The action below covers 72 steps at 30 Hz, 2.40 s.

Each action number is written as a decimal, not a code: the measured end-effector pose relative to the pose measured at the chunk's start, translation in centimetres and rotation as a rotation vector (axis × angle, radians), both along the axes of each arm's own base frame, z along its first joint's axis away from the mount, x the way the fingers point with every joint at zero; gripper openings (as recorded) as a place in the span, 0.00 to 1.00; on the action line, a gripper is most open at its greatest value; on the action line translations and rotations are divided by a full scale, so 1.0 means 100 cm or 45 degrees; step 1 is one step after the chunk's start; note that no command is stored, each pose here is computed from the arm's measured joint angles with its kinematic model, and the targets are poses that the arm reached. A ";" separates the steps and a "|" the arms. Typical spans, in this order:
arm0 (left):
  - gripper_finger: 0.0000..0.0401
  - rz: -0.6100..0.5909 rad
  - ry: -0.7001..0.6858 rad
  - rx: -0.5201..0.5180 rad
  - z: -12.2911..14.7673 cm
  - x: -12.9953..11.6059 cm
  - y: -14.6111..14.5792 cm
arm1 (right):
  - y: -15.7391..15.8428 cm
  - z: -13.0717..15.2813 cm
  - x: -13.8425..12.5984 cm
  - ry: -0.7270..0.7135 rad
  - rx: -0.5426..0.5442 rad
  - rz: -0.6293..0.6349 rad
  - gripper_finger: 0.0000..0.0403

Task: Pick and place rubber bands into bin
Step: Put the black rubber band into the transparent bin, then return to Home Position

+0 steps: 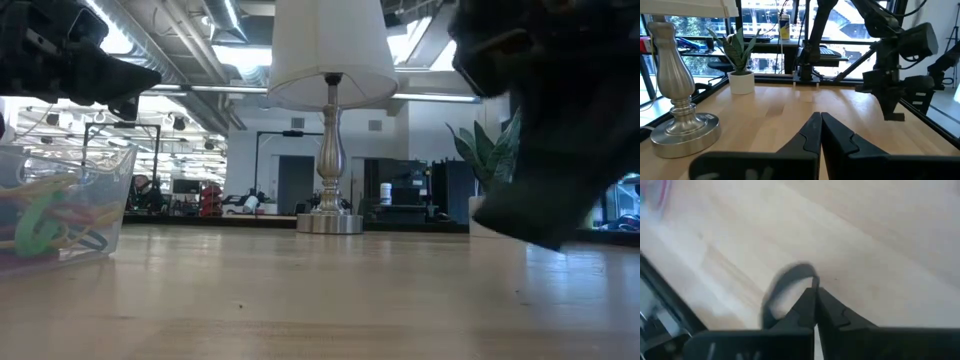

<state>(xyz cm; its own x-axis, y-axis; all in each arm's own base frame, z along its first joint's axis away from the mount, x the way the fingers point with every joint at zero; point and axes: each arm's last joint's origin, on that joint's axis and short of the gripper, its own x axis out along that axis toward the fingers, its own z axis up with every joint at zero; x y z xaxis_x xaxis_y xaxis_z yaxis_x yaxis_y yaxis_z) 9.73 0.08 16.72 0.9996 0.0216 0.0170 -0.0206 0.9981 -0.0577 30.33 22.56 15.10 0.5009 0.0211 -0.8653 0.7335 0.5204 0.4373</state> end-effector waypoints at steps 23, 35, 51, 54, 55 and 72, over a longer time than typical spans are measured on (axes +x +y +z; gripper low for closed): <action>0.02 0.000 0.000 0.000 0.000 0.000 0.000 | -0.093 0.063 0.139 -0.732 -0.738 1.067 0.00; 0.01 0.000 0.000 0.000 0.000 0.000 0.000 | -0.074 0.032 0.214 -0.806 -0.821 1.123 0.06; 0.02 0.000 0.000 0.000 0.000 0.000 0.000 | -0.095 0.043 0.224 -0.582 -0.780 1.149 0.36; 0.01 -0.001 0.000 0.000 0.000 0.000 0.000 | -0.098 0.055 0.223 -0.517 -0.769 1.176 0.39; 0.01 0.000 0.000 0.000 0.000 0.000 0.000 | -0.099 0.060 0.223 -0.499 -0.776 1.192 0.39; 0.01 0.000 0.000 0.000 0.000 0.000 0.000 | -0.133 0.099 0.199 -0.205 -0.580 1.445 0.13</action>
